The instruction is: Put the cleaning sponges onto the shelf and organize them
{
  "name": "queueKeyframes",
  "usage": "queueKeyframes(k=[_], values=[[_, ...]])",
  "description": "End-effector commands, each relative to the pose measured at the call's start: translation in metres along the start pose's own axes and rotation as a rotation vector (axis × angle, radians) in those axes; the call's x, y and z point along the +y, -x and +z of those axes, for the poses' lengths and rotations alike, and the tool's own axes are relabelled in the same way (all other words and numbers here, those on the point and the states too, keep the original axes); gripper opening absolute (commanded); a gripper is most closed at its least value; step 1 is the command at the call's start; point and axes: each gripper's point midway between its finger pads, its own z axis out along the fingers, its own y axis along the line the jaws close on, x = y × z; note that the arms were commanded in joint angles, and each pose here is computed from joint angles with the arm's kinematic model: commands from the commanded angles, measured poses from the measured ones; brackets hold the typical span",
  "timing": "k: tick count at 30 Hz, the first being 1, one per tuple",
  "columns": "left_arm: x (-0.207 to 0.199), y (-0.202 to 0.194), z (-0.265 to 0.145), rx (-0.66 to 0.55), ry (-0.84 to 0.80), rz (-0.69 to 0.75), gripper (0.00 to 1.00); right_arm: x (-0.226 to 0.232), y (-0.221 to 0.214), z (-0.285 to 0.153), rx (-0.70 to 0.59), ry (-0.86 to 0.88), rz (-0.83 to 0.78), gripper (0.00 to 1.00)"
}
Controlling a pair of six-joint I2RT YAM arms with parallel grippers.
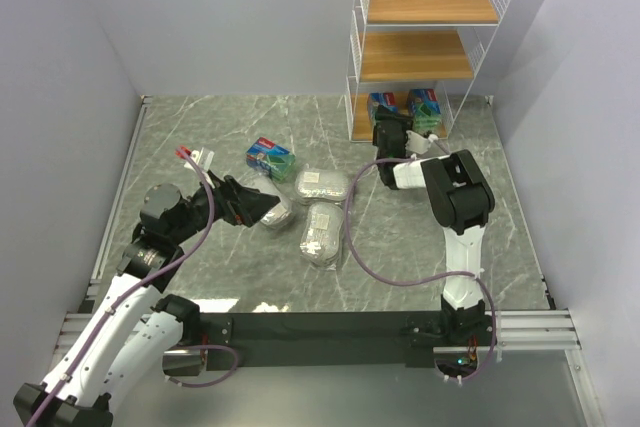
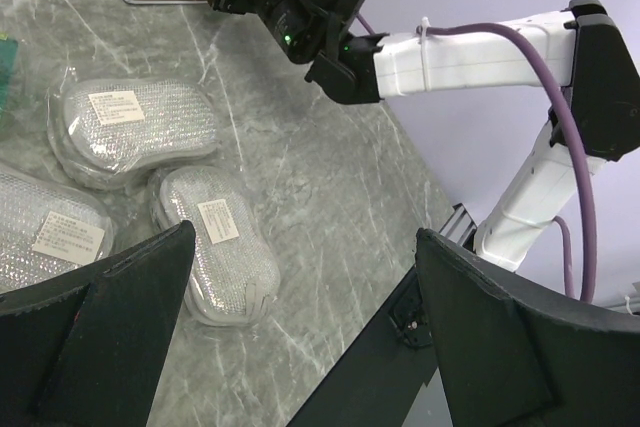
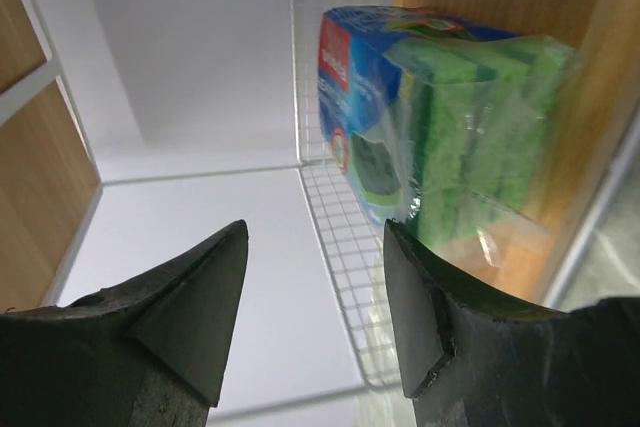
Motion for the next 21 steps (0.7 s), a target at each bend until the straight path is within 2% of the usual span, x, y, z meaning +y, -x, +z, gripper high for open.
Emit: queueKeyframes(k=[1, 7, 12, 17, 21], values=[[-0.006, 0.003, 0.001, -0.011, -0.032, 0.004, 0.99, 0.041, 0.010, -0.010, 0.024, 0.139, 0.021, 0.64], [-0.006, 0.005, -0.003, -0.029, -0.015, 0.016, 0.99, 0.063, 0.032, -0.029, 0.053, 0.291, 0.039, 0.64], [-0.007, 0.008, -0.006, -0.046, -0.014, 0.024, 0.99, 0.076, 0.052, -0.075, 0.101, 0.374, -0.010, 0.64], [-0.006, 0.009, -0.005, -0.049, -0.008, 0.023, 0.99, 0.064, 0.057, -0.106, 0.231, 0.341, -0.060, 0.64], [-0.005, 0.012, -0.006, -0.063, 0.002, 0.028, 0.99, 0.040, 0.047, -0.127, 0.385, 0.249, -0.203, 0.63]])
